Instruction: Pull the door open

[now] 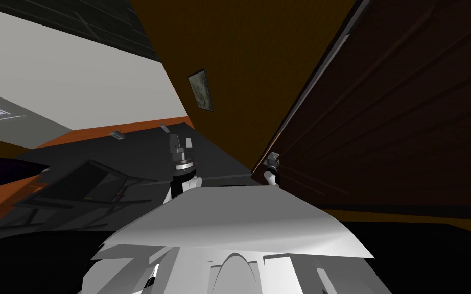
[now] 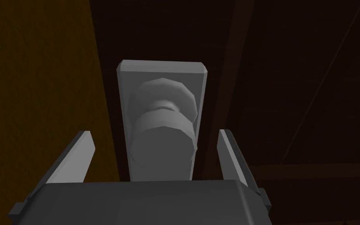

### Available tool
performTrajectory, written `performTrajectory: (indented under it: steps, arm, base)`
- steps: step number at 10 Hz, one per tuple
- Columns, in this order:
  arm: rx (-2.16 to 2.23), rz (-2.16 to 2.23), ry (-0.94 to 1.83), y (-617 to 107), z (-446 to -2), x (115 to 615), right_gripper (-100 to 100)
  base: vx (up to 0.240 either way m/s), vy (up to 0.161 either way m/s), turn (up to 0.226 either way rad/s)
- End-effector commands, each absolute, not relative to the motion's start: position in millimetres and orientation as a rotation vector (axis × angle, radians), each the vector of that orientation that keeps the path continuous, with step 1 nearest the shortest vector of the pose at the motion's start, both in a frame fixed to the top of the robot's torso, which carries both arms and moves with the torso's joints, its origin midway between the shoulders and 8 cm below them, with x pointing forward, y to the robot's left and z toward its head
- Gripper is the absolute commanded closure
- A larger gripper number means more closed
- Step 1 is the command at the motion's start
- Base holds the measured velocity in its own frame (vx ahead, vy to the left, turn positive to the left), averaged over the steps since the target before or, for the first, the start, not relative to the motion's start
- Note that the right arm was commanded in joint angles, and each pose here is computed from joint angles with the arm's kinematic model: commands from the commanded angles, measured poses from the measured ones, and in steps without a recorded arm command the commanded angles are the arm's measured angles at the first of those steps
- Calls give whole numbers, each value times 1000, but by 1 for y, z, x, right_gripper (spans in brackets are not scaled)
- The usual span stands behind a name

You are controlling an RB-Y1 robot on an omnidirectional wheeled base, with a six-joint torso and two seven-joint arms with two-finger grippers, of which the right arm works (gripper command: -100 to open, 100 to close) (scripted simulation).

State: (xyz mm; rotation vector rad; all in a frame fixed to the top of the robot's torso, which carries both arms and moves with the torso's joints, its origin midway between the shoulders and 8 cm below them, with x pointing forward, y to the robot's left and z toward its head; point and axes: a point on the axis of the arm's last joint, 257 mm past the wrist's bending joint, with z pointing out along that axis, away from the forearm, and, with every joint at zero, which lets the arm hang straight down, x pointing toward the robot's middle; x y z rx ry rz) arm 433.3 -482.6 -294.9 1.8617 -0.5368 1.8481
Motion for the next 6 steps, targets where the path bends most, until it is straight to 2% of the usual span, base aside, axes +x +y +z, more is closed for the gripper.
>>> performTrajectory:
  steps: [1,3,4,6]
  arm:
    - [1856,1844,-549,-496,-296,429,-100]
    - [1855,1843,-550,-499,-296,428,-100]
    - [1855,1843,-550,-499,-296,428,100]
    - [1855,1843,-550,-499,-296,428,100]
  base:
    - [69,1,44]
    - [74,-6,33]
    - [-10,-1,-20]
    - [-18,-3,2]
